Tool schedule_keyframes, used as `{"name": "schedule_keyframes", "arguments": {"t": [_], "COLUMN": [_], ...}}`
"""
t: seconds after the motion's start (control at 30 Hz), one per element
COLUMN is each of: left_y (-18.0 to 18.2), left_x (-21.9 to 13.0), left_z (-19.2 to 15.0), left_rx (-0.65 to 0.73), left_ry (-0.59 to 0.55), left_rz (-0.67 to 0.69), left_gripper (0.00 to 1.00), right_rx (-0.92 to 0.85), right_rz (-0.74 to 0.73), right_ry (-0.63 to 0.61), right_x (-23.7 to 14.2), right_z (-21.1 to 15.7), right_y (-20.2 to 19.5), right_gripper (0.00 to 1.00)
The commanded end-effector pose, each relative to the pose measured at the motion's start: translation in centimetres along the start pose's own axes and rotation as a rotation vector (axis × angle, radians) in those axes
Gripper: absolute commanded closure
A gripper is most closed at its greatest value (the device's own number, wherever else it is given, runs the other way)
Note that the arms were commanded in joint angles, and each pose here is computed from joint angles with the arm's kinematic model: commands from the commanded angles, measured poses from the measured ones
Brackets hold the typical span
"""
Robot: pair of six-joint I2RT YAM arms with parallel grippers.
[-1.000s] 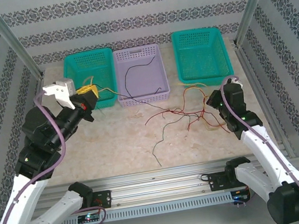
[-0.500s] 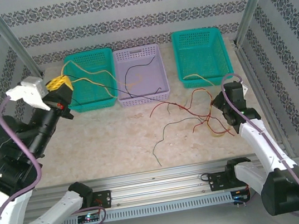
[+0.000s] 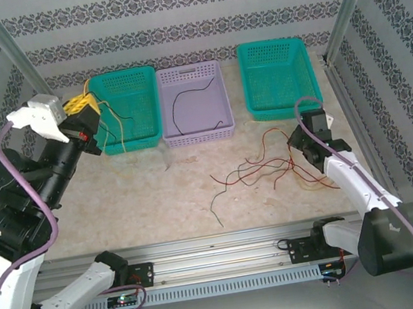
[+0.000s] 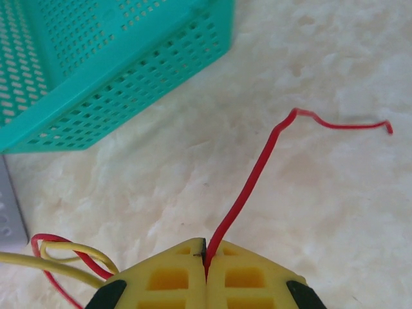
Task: Untangle the cables
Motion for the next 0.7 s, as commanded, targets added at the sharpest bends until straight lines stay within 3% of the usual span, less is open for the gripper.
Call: {"name": "schedule_keyframes", "arguments": {"t": [0.0,0.13,0.23,0.33,0.43,0.67], "left_y": [0.2,-0.3,-1.2,-2.2,-2.9,-4.7], "left_x": [-0.5,-0.1,0.7,1.9,2.7,4.3], "left_z": [2.1,1.8,0.5,-1.1,-2.1,-4.5], "left_rx": [0.002,-0.02,-0.076,-0.139,-0.194,-0.315], "left_ry": [-0.077,-0.057,-0.033,-0.003,0.016,0.065], "left_rz": [0.001,-0.038,-0.087,-0.145,-0.191,-0.292], "left_gripper": [1.0,1.0,1.0,1.0,1.0,1.0], "right_rx": [-0.079,-0.15,-0.25,-0.3,-0.306,-0.432], "right_rz": [0.057,0.237,0.42,0.531,0.592,0.931], "right_ry": [-0.023,0.093,0.044,0.019,0.045,0.096], "right_x": [-0.4,-0.9,-3.5,-5.9,-7.3,-13.3], "right_z": [0.9,-0.8,-1.9,-2.3,-2.0,-3.9], "right_y": [2.9,6.9,10.4,12.7,14.2,18.8], "right_gripper": [1.0,0.98,0.66,0.51,0.47,0.38]}}
Point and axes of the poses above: each hand's point on the last joint's axis, 136 mm out from that joint toward the fingers, its own x axis out along the fingers, its own y axis along the line the jaws close on, z = x × y, the point moved 4 cm from there along -x, back along the fingers, and after that the axes turned 10 degrees about x, right-handed, at the moved point
